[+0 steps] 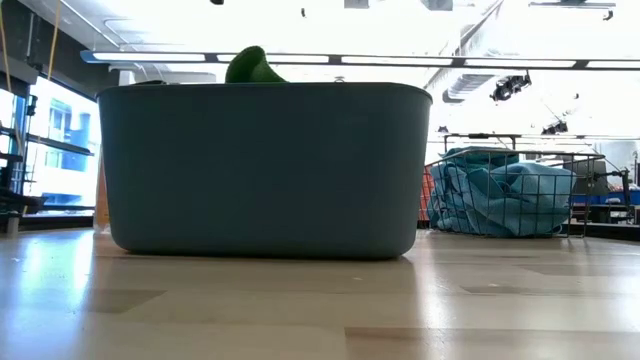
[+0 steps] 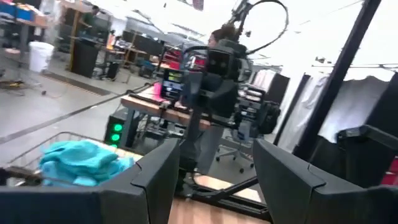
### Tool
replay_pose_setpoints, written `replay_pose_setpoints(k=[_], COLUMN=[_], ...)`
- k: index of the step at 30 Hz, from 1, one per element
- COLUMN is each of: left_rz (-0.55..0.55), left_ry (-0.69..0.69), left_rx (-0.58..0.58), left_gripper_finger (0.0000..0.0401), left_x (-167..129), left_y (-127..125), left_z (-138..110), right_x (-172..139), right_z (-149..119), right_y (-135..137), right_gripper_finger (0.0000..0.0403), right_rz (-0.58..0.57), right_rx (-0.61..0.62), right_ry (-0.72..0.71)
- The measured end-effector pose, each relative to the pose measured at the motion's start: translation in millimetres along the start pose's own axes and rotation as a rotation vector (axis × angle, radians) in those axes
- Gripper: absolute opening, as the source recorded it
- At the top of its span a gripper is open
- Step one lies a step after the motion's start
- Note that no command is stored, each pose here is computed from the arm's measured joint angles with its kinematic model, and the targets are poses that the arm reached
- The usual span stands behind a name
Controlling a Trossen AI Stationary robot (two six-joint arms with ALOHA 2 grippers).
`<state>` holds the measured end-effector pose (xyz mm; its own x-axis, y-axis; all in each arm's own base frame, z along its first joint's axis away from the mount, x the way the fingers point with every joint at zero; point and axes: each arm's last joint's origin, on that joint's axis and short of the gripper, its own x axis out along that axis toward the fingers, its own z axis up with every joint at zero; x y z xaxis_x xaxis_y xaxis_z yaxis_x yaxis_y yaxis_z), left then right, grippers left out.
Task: Sort microfiber towel by color & place in baskets
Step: Put the pink microfiber cloth into the transparent bin
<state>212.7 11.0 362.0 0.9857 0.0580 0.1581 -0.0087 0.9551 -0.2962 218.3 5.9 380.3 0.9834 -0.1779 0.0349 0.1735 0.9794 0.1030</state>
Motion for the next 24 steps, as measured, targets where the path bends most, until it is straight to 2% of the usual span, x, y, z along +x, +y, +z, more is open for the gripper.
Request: replay_pose_setpoints(k=[6, 10, 15, 17, 20, 24], left_rz=[0.029, 0.036, 0.046, 0.087, 0.182, 0.279], left_ry=[-0.003, 0.001, 0.037, 0.058, 0.15, 0.344], left_rx=[0.006, 0.053, 0.111, 0.125, 0.141, 0.206], left_gripper_finger=[0.0193, 0.0193, 0.0193, 0.0193, 0.0193, 0.0193], left_x=[-7, -7, -6, -4, 6, 29], left_y=[5, 6, 7, 9, 15, 28], left_z=[5, 5, 1, -2, 0, 9], right_x=[12, 14, 15, 15, 15, 16], right_z=[-8, -10, -9, -9, -9, -8], right_y=[-5, -7, -9, -10, -13, -16], right_gripper_finger=[0.0103, 0.0104, 0.0121, 0.0131, 0.0145, 0.016], right_rz=[-0.034, -0.045, -0.058, -0.062, -0.073, -0.088], right_rx=[0.074, 0.075, 0.101, 0.103, 0.103, 0.103], right_ry=[0.035, 0.044, 0.034, 0.032, 0.031, 0.029])
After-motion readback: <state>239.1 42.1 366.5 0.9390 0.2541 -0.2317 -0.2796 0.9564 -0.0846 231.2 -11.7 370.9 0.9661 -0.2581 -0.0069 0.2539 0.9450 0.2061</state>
